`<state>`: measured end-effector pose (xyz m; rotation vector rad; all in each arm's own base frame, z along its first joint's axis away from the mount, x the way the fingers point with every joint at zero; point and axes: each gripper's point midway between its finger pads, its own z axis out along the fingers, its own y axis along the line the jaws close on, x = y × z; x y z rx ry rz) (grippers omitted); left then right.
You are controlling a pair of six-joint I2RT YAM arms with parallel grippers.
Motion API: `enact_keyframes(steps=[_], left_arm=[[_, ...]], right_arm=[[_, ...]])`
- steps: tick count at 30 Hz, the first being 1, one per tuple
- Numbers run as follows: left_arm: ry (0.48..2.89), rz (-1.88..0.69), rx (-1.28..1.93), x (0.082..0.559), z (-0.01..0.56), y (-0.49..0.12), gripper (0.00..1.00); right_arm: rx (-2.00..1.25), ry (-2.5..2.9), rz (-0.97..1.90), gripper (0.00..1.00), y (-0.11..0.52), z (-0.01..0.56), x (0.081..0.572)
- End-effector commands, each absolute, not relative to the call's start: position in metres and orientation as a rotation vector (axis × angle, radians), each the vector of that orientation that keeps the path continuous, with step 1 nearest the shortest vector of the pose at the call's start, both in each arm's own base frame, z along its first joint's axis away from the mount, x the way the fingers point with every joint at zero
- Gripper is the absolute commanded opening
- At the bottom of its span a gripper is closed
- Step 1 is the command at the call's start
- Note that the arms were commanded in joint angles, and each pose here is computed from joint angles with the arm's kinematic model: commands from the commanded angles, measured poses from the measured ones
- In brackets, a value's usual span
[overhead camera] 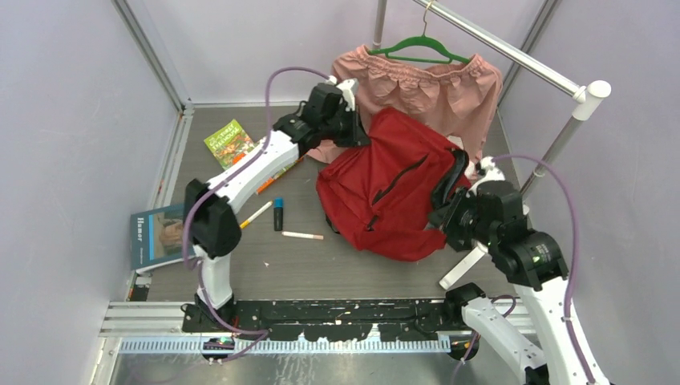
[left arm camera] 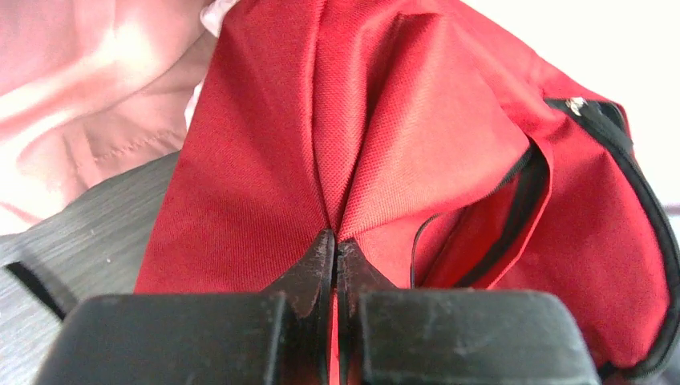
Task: Pack the student bag
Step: Adjust the student bag at the center of the board.
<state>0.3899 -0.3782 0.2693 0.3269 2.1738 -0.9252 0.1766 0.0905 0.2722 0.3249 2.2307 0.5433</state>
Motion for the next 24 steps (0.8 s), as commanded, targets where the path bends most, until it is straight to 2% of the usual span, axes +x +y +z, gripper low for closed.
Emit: enact_keyframes(steps=[1,2,3,4,5,6,7,10,14,19,24], left_arm=[[2.095,-0.934,0.394,0.416,0.275,-0.402,0.0],[2.081,-0.92,0.4,0.424,0.275,-0.405,0.01],[2.096,-0.9,0.4,0.43,0.267,-0.408,0.18],[2.112,-0.879,0.398,0.436,0.261,-0.409,0.43],[2.14,-0.86,0.397,0.439,0.254,-0.41,0.59],[2.172,-0.846,0.404,0.438,0.249,-0.41,0.65],[2.192,-0.838,0.418,0.436,0.247,-0.411,0.68],[2.2,-0.794,0.474,0.418,0.255,-0.41,0.7],[2.178,-0.732,0.484,0.383,0.278,-0.389,0.7],[2.256,-0.64,0.362,0.345,0.248,-0.338,0.63],[2.307,-0.503,0.266,0.312,0.22,-0.282,0.69]], right_arm=[[0.336,2.335,0.8,0.28,0.125,0.235,0.157],[0.352,2.368,0.807,0.45,0.126,0.219,0.152],[0.362,2.375,0.808,0.59,0.126,0.213,0.149],[0.379,2.394,0.786,0.71,0.123,0.203,0.146],[0.398,2.414,0.738,0.79,0.116,0.196,0.143],[0.403,2.414,0.69,0.82,0.11,0.196,0.144],[0.403,2.419,0.619,0.85,0.101,0.197,0.145],[0.409,2.378,0.444,0.89,0.076,0.214,0.151],[0.393,2.306,0.497,0.86,0.084,0.233,0.166],[0.403,2.386,0.544,0.56,0.102,0.209,0.184],[0.427,2.586,0.398,0.52,0.099,0.16,0.187]])
